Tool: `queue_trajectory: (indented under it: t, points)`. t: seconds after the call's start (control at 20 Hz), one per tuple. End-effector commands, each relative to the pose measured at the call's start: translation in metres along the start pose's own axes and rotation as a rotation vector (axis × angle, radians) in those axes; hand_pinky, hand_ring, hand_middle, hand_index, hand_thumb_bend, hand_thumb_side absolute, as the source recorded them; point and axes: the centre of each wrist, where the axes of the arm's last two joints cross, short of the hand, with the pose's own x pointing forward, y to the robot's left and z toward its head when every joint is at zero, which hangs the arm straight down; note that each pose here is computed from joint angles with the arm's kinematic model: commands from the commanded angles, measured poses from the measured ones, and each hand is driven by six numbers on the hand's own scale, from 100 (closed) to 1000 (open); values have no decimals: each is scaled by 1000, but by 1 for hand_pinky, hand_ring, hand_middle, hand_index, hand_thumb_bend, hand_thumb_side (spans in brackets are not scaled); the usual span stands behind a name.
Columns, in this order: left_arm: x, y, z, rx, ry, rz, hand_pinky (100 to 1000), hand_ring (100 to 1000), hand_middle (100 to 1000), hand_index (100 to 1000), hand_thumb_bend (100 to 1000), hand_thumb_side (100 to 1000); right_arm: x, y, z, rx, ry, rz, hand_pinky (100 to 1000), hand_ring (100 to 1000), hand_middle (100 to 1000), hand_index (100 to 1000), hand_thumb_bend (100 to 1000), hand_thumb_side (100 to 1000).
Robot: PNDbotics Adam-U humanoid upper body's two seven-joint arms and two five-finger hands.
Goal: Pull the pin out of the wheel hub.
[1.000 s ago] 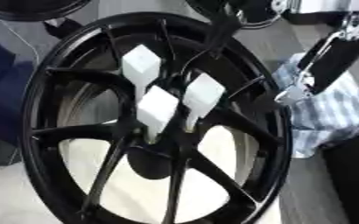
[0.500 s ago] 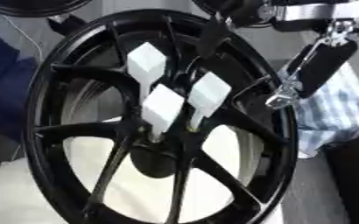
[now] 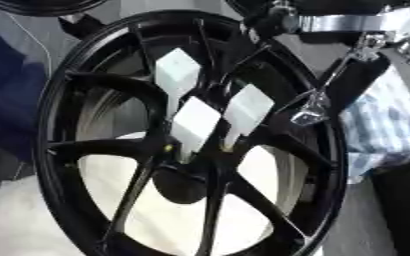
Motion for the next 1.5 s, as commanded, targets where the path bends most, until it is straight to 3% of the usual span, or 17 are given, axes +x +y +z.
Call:
queue_trajectory:
  t: [0.05,0.9,1.15,1.5]
  points:
    - [8,1,-6,-10,-29,-18,895,755,626,773,103,718,3,-4,4,-2,20,14,781,787,751,779,554,124]
    - [7,0,-6,-3,-28,-23,895,755,625,774,103,723,-3,8,6,-9,70,-65,768,773,712,721,520,115]
    - [7,0,-5,0,-25,-25,895,755,624,774,101,725,-4,9,6,-17,70,-87,761,763,694,695,375,100]
    - [7,-1,-6,-2,-31,-27,894,754,624,774,100,726,-7,12,8,8,72,-98,764,764,704,705,288,100]
